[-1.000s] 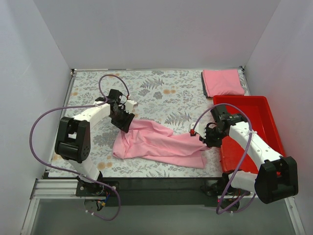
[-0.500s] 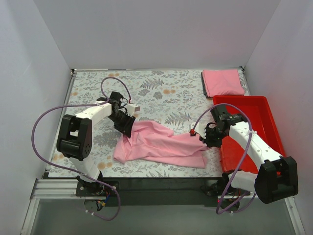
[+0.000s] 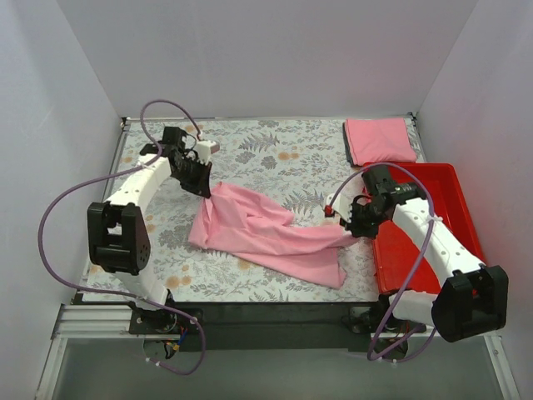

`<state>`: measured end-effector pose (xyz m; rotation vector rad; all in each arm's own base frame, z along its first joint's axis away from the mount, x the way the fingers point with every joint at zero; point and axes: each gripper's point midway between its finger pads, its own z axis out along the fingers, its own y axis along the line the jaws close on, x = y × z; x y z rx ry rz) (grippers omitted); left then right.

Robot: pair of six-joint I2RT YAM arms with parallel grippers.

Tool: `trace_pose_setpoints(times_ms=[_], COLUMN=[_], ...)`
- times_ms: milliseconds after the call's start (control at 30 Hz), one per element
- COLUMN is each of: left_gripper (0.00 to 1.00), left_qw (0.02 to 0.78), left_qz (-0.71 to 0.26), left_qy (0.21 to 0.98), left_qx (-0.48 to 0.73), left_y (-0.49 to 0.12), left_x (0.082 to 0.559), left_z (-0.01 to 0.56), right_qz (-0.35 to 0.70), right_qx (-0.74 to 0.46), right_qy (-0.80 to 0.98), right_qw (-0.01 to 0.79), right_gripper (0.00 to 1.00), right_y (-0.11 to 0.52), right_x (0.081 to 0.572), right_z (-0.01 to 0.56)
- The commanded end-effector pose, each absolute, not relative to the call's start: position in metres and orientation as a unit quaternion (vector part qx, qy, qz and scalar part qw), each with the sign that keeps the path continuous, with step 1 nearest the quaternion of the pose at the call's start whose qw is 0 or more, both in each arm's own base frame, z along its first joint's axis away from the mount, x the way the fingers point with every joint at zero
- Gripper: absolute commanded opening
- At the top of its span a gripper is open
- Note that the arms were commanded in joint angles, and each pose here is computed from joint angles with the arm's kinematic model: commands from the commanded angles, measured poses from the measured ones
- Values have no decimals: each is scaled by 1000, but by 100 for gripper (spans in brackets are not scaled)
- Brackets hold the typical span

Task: Fold and stack the t-shirts
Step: Flatten the tshirt out

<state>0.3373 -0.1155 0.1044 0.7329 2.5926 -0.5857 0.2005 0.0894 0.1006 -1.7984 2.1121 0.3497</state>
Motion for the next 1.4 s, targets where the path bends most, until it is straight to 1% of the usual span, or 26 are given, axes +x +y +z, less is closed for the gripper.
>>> trace_pose_setpoints(times_ms=[0, 100, 133, 167, 267, 333, 367, 400, 433, 500, 533, 567, 600, 667, 700, 800, 900, 967, 1033, 1100, 1133, 1167, 1233, 1267, 1300, 1367], left_gripper=[0, 0, 0, 0, 0, 0, 0, 0, 0, 0, 3, 12, 19, 32, 34, 39, 40, 40, 40, 38, 38, 38, 39, 39, 40, 43], left_qw=[289, 309, 301, 296, 268, 231, 237, 250, 233, 206, 189, 177, 170, 182, 184, 208, 216, 193, 154, 161, 147, 160, 189, 201, 220, 247], left_qz=[-210, -247, -261, -282, -287, -297, -283, -264, -248, -241, -241, -243, -243, -251, -261, -275, -299, -334, -354, -340, -337, -308, -267, -251, -229, -215], left_qy=[894, 872, 868, 863, 868, 867, 868, 868, 872, 868, 865, 855, 855, 851, 848, 847, 841, 833, 834, 833, 836, 828, 813, 795, 782, 745], left_qx=[270, 289, 295, 298, 303, 325, 332, 338, 352, 383, 397, 423, 424, 424, 423, 404, 395, 397, 393, 405, 408, 441, 482, 514, 537, 582], left_y=[-104, -113, -116, -121, -119, -117, -112, -108, -101, -94, -91, -89, -87, -89, -92, -100, -107, -114, -115, -112, -111, -112, -114, -118, -119, -122], left_x=[365, 363, 357, 354, 345, 320, 310, 311, 293, 273, 261, 248, 241, 236, 235, 249, 256, 245, 223, 212, 197, 189, 190, 180, 185, 182], left_z=[181, 206, 209, 210, 198, 181, 181, 176, 156, 137, 127, 118, 114, 119, 123, 137, 151, 152, 144, 136, 121, 120, 109, 103, 100, 95], right_qz=[115, 133, 134, 137, 133, 120, 118, 115, 121, 128, 128, 135, 137, 144, 147, 151, 152, 153, 153, 155, 158, 162, 167, 168, 169, 171], right_qx=[-616, -591, -587, -580, -573, -584, -587, -597, -600, -607, -613, -614, -614, -619, -620, -625, -625, -625, -626, -625, -625, -623, -619, -619, -618, -615], right_qy=[740, 746, 738, 740, 740, 735, 737, 732, 736, 735, 733, 736, 737, 736, 735, 733, 734, 734, 734, 734, 735, 737, 740, 741, 742, 745], right_qw=[245, 278, 305, 312, 326, 323, 313, 308, 290, 273, 266, 252, 246, 235, 231, 223, 219, 218, 214, 214, 212, 207, 202, 199, 197, 193], right_gripper=[1, 1, 1, 1, 1, 1, 1, 1, 1, 1, 1, 1, 1, 1, 1, 1, 1, 1, 1, 1, 1, 1, 1, 1, 1, 1], right_y=[102, 111, 118, 119, 118, 112, 108, 107, 103, 101, 101, 100, 99, 101, 101, 104, 104, 104, 103, 104, 104, 104, 105, 105, 106, 105], right_x=[242, 262, 274, 278, 291, 290, 283, 279, 266, 255, 251, 243, 240, 233, 230, 226, 226, 225, 224, 223, 222, 220, 219, 218, 219, 219], right_z=[152, 177, 198, 205, 221, 221, 214, 208, 194, 180, 174, 163, 159, 153, 150, 146, 145, 144, 141, 140, 139, 136, 134, 133, 131, 129])
